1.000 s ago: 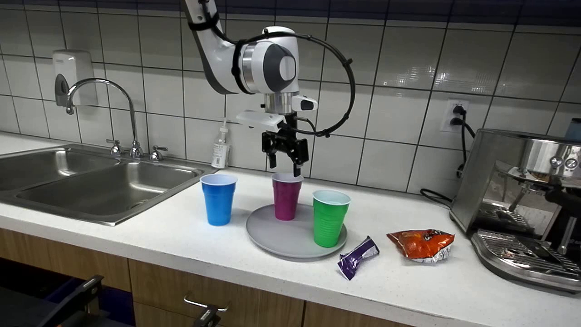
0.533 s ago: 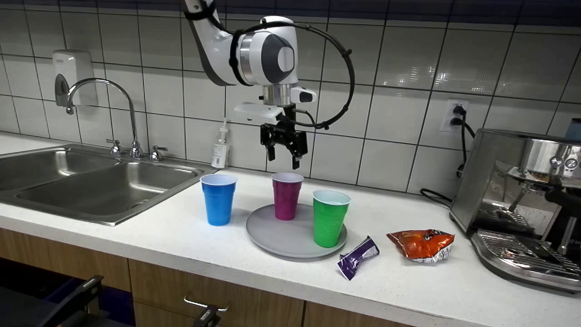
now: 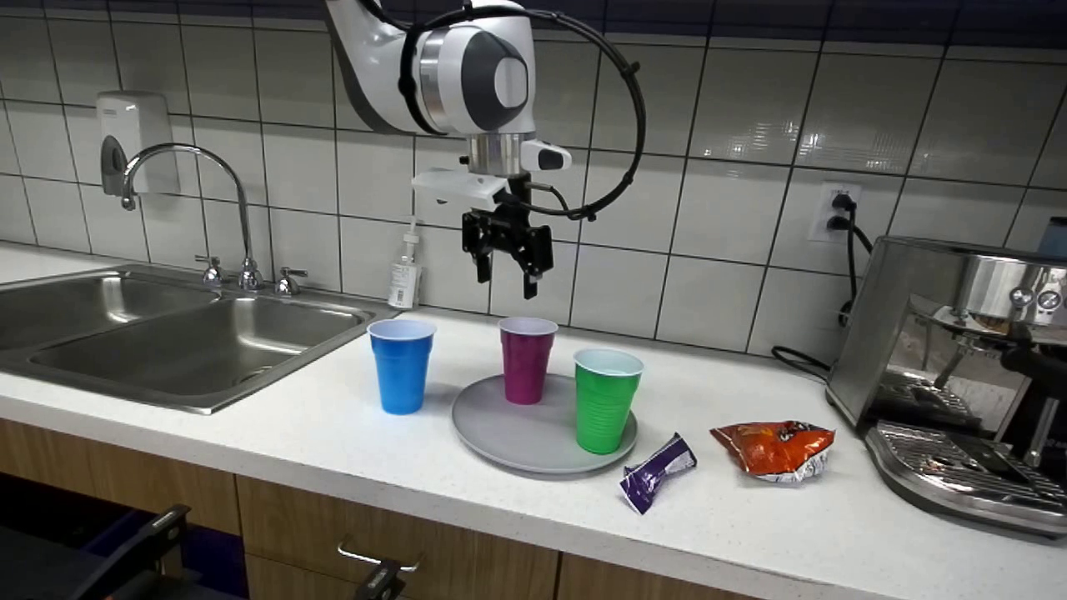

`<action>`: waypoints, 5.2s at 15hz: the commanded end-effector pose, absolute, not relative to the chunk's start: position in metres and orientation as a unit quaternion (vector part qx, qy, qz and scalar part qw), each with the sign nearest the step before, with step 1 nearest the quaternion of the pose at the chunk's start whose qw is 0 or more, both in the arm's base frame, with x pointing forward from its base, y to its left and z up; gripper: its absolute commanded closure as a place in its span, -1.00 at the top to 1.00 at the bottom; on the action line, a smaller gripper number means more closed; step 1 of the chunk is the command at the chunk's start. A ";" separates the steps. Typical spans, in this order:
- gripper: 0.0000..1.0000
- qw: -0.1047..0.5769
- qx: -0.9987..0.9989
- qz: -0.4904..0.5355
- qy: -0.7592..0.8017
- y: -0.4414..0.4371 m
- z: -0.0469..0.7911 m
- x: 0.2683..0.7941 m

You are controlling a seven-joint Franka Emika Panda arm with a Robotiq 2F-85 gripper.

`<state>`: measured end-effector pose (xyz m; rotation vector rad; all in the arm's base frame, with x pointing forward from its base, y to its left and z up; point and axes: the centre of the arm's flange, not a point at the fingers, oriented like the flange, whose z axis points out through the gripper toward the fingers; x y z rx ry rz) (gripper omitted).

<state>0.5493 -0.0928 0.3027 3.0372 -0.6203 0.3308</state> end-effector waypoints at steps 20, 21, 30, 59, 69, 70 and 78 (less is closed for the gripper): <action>1.00 -0.020 0.993 0.105 -0.043 -0.018 0.354 0.447; 1.00 -0.020 0.994 0.103 -0.035 -0.014 0.353 0.445; 1.00 -0.017 0.996 0.083 0.014 0.017 0.337 0.429; 1.00 0.004 0.998 0.022 0.052 0.063 0.286 0.463; 1.00 0.004 0.999 0.008 0.051 0.063 0.271 0.475; 1.00 0.004 0.999 0.007 0.051 0.062 0.270 0.476; 1.00 0.004 0.999 0.001 0.049 0.061 0.262 0.486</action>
